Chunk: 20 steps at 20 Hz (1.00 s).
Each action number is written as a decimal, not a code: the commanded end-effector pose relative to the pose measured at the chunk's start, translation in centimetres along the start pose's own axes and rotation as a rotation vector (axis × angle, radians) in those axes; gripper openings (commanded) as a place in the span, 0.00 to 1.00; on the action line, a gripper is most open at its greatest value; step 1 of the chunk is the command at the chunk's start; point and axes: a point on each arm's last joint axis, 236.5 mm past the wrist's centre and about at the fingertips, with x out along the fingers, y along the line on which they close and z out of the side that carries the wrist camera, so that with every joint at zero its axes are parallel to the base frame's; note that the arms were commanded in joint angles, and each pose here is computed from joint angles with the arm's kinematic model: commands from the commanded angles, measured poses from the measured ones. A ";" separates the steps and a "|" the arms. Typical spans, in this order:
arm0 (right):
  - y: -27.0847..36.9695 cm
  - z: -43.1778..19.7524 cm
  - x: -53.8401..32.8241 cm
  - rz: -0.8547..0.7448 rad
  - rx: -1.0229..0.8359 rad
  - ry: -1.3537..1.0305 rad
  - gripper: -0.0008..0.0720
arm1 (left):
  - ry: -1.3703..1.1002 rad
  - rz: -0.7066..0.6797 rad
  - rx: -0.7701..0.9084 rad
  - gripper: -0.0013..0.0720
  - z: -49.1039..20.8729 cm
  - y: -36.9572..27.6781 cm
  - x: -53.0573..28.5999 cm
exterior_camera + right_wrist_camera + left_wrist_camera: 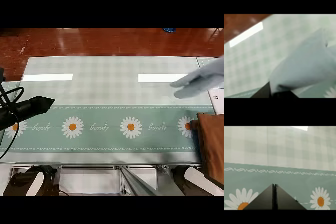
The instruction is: Fold the shirts.
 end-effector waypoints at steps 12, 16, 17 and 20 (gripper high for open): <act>-24.1 -24.3 -10.0 -0.929 0.697 0.261 0.47 | 0.001 0.001 0.000 0.04 0.0 0.0 0.0; -24.2 -23.4 -7.7 -0.834 0.661 0.302 0.58 | -0.026 0.003 -0.001 0.04 0.6 0.1 0.0; -24.4 -22.3 -7.3 -0.822 0.636 0.286 0.57 | -0.056 0.000 -0.005 0.04 1.4 0.0 0.0; -21.1 -14.1 -2.5 -0.598 0.439 0.136 0.17 | -0.058 -0.022 0.069 0.04 4.5 -1.5 0.2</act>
